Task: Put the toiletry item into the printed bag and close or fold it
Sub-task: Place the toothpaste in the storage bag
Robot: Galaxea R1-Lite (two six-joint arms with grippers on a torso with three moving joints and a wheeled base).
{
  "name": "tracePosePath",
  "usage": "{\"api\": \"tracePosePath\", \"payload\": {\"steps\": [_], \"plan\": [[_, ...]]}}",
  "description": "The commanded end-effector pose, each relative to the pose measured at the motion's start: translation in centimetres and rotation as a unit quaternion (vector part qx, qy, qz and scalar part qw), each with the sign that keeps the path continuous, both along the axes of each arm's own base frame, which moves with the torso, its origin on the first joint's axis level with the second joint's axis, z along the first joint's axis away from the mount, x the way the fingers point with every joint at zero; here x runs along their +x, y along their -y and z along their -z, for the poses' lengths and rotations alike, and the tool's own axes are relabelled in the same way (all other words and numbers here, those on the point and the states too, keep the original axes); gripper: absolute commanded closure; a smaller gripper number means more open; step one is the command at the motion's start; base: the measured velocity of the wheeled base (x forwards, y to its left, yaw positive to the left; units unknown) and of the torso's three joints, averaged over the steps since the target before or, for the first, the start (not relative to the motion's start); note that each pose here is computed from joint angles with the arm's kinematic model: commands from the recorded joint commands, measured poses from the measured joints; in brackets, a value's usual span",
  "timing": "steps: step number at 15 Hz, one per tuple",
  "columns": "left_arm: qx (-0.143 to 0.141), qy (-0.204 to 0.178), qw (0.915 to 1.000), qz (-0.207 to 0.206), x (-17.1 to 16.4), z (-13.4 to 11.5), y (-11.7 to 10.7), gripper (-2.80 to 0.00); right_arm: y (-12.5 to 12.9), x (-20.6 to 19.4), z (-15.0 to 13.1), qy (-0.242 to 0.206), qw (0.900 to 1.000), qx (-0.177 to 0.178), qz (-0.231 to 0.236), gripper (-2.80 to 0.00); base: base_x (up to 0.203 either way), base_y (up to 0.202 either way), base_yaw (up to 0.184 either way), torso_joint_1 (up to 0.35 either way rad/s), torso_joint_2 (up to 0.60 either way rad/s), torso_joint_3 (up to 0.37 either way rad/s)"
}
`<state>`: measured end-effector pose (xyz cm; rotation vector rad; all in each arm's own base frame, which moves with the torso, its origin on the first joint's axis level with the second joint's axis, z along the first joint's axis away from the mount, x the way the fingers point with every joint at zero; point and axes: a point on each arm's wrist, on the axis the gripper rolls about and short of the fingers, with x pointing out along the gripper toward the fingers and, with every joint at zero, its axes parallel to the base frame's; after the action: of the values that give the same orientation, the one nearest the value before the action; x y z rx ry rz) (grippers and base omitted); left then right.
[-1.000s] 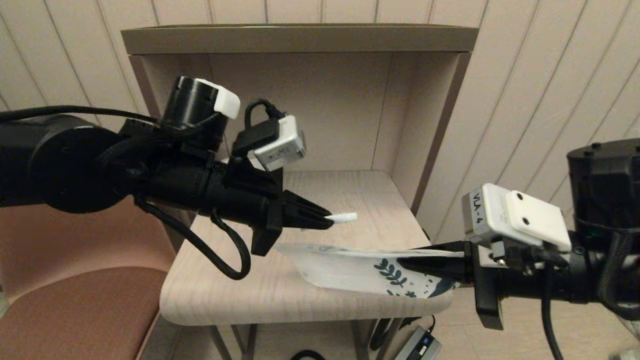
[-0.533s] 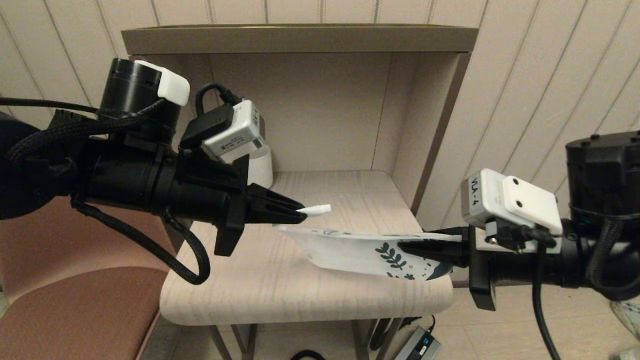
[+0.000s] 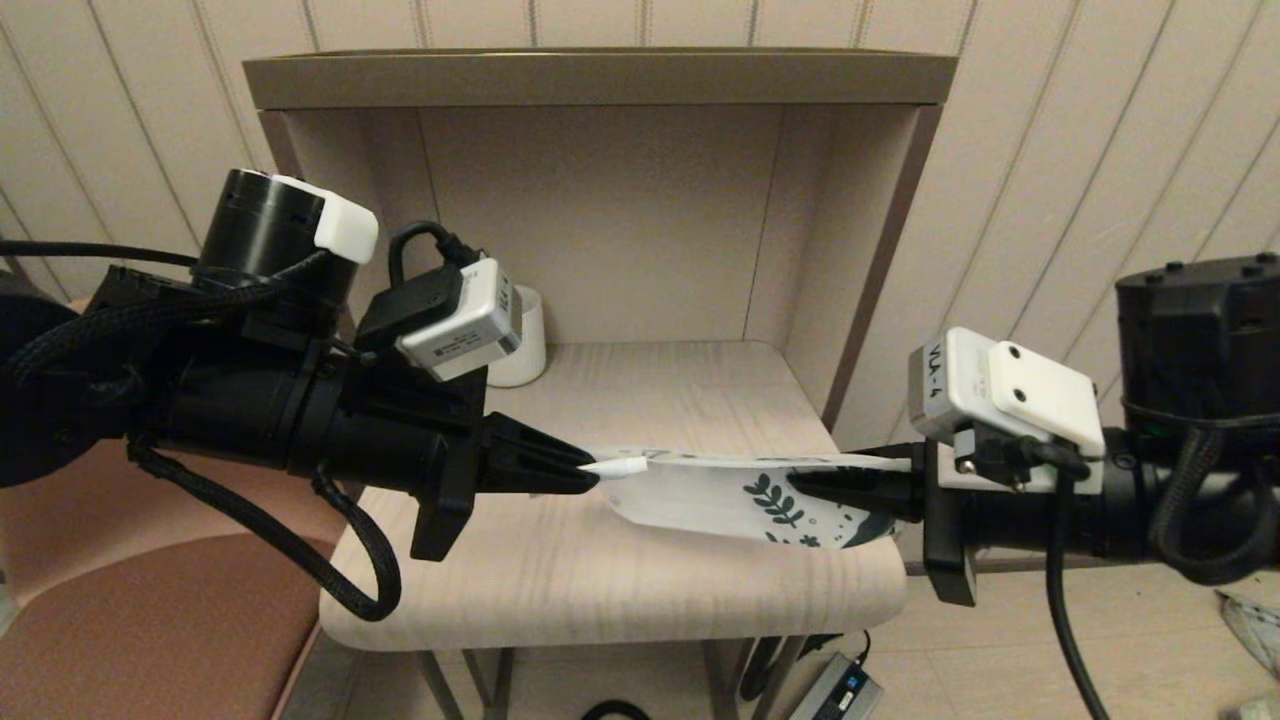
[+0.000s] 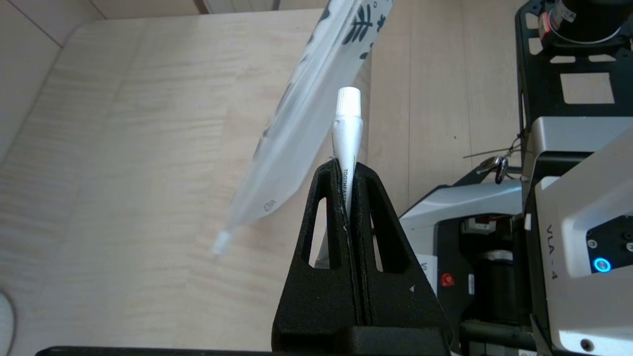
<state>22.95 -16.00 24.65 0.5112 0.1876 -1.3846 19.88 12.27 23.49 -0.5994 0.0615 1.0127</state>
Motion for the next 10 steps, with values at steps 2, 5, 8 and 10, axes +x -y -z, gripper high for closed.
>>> {"api": "tracePosePath", "payload": {"steps": [2,5,8,10], "plan": [[0.004,-0.005,1.0,0.005,0.3,0.4,0.4,0.0,-0.1,0.1,0.1,0.0,1.0,-0.002,-0.003,0.0,0.0,0.0,0.0,0.0,0.0,0.0],[0.012,-0.012,0.9998,0.008,0.6,1.1,1.1,0.0,-0.1,0.1,0.1,0.0,1.0,-0.002,-0.003,0.0,0.0,0.0,0.0,0.0,0.0,0.0],[0.021,-0.022,0.9995,0.01,1.3,1.9,1.8,0.0,-0.1,0.0,0.0,0.001,1.0,-0.001,-0.004,0.0,0.0,0.0,0.0,0.0,0.0,0.0],[0.02,-0.019,0.9996,0.009,1.6,1.8,2.1,0.0,-0.2,0.0,0.1,0.0,1.0,-0.001,-0.005,0.0,0.0,0.0,0.0,0.0,0.0,0.0]]}}
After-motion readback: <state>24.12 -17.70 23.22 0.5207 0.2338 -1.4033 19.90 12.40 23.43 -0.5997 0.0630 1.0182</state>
